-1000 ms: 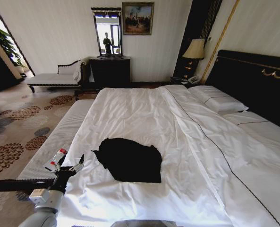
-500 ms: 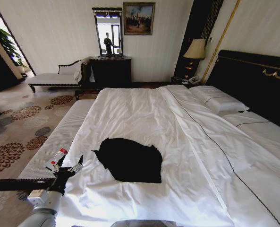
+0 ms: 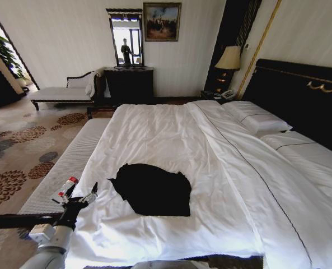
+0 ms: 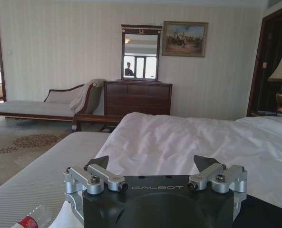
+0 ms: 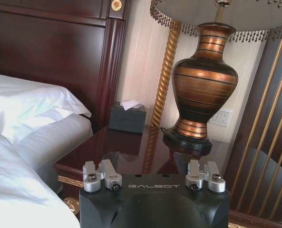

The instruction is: Fold the clothes on the bed.

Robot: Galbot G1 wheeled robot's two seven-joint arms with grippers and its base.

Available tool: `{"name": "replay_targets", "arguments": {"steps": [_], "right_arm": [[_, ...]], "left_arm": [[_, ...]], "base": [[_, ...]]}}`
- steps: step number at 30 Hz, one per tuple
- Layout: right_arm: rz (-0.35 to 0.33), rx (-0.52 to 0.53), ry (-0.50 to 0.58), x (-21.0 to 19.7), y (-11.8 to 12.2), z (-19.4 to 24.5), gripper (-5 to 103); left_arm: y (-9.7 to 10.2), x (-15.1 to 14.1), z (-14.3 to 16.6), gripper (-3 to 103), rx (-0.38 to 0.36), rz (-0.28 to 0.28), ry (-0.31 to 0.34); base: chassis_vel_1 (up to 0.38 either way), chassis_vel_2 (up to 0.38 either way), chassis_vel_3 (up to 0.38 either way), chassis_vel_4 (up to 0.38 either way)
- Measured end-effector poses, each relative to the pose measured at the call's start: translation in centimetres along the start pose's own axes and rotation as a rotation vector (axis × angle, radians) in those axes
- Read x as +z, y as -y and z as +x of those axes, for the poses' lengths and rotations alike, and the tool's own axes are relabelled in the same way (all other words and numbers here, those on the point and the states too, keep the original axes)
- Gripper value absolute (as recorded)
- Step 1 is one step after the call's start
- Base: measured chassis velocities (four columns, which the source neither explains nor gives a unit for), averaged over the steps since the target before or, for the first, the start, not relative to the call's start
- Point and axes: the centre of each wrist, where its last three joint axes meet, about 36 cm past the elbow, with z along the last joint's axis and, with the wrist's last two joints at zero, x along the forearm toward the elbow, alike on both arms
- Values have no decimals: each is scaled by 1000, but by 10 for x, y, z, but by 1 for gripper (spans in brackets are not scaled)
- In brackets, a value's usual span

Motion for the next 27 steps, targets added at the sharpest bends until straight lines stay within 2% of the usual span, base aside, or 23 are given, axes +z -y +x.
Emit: {"name": "replay_targets", "arguments": {"steps": [1, 2, 3, 5, 8, 9, 10, 11, 16, 19, 20, 22, 24, 26, 27], "right_arm": [[-3, -2, 1, 0, -1, 1, 63], [-8, -5, 4, 0, -2, 3, 74], [-8, -5, 4, 0, -2, 3, 74], [-14, -13, 12, -3, -3, 5, 85], [-17, -21, 23, -7, -5, 6, 85], [-19, -26, 31, -9, -6, 7, 95], [-20, -30, 37, -11, -7, 8, 95], [-22, -46, 57, -17, -9, 11, 100], [-6, -126, 124, -31, -11, 28, 100], [22, -246, 194, -45, -23, 59, 100], [22, -246, 194, -45, -23, 59, 100], [31, -339, 246, -57, -38, 83, 100], [29, -367, 263, -62, -44, 91, 100], [27, -444, 290, -68, -57, 111, 100], [29, -518, 311, -70, -68, 130, 100]], "left_arm": [[0, 0, 0, 100, 1, -3, -1], [1, 1, 0, 100, 1, -7, -1], [1, 1, 0, 100, 1, -7, -1], [1, 2, 0, 100, -1, -17, -4], [0, 3, 1, 100, -3, -20, -7], [0, 3, 1, 100, -6, -22, -8], [-1, 4, 1, 100, -7, -24, -10], [-3, 5, 2, 100, -9, -29, -14], [-7, 12, 2, 100, -7, -42, -35], [-10, 29, 3, 100, -3, -44, -80], [-10, 29, 3, 100, -3, -44, -80], [-10, 44, 4, 100, 14, -50, -116], [-10, 50, 5, 100, 24, -55, -130], [-9, 64, 8, 100, 49, -65, -164], [-8, 72, 10, 100, 65, -76, -183]], "base": [[0, 0, 0, 0], [0, 0, 0, 0], [0, 0, 0, 0], [0, 0, 0, 0], [0, 0, 0, 0], [0, 0, 0, 0], [0, 0, 0, 0], [0, 0, 0, 0], [0, 0, 0, 0], [0, 0, 0, 0], [0, 0, 0, 0], [0, 0, 0, 0], [0, 0, 0, 0], [0, 0, 0, 0], [0, 0, 0, 0]]}}
